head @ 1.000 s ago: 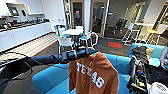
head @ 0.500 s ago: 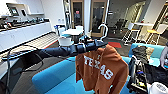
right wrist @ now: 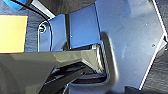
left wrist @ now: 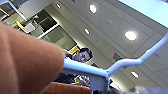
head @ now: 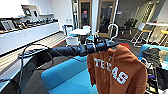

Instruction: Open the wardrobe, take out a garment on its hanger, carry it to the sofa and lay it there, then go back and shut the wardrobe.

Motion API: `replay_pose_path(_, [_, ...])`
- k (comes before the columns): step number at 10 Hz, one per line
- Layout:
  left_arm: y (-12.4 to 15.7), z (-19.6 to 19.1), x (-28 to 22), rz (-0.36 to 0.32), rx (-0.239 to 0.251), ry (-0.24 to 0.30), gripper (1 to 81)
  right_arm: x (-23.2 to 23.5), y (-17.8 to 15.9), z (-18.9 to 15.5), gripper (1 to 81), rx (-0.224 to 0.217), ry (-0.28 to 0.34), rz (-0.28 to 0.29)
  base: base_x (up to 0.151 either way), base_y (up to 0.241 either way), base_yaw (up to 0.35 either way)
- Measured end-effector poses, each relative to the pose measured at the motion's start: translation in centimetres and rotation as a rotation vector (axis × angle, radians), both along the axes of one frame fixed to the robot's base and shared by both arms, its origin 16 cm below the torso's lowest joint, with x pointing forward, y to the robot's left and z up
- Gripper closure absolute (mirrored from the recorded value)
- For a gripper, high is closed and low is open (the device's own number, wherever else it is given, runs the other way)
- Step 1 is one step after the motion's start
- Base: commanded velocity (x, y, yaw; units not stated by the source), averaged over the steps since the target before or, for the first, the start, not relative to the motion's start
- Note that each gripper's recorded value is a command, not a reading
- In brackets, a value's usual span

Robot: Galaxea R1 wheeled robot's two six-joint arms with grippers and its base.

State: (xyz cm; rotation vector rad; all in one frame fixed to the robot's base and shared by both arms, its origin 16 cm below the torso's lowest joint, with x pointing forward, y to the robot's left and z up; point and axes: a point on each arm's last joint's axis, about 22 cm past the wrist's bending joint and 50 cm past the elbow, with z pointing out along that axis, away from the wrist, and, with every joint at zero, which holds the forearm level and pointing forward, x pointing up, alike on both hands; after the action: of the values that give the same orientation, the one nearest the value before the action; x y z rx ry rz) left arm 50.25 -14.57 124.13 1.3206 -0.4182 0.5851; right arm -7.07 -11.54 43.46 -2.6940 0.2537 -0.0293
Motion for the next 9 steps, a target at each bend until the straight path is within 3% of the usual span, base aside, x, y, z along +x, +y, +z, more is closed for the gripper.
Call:
replay_pose_path(2, [-1.7,-0.2,-0.1,-0.007,0.002,0.000,81.1,-0.2,-0.2,0.0,1.0,-0.002,0.003,0.001,0.000,0.000,0.000])
replay_pose_path(5, [-0.4,-0.9,3.5,0.044,0.010,0.010,81.1,-0.6,-0.3,0.1,1.0,-0.011,0.000,-0.053,0.000,0.000,0.000])
replay_pose_path(6, [-2.2,-1.1,3.5,0.023,0.016,0.012,81.1,-1.1,-0.4,0.2,1.0,-0.016,0.002,-0.087,0.000,0.000,0.000])
replay_pose_path(8, [-7.7,-0.5,0.2,-0.087,-0.003,0.004,81.1,-1.9,-0.5,0.3,1.0,-0.028,0.003,-0.152,0.000,0.000,0.000])
replay_pose_path(9, [-9.2,-0.4,-0.1,-0.103,-0.008,0.004,81.1,-2.3,-0.4,0.4,1.0,-0.029,0.005,-0.171,0.000,0.000,0.000])
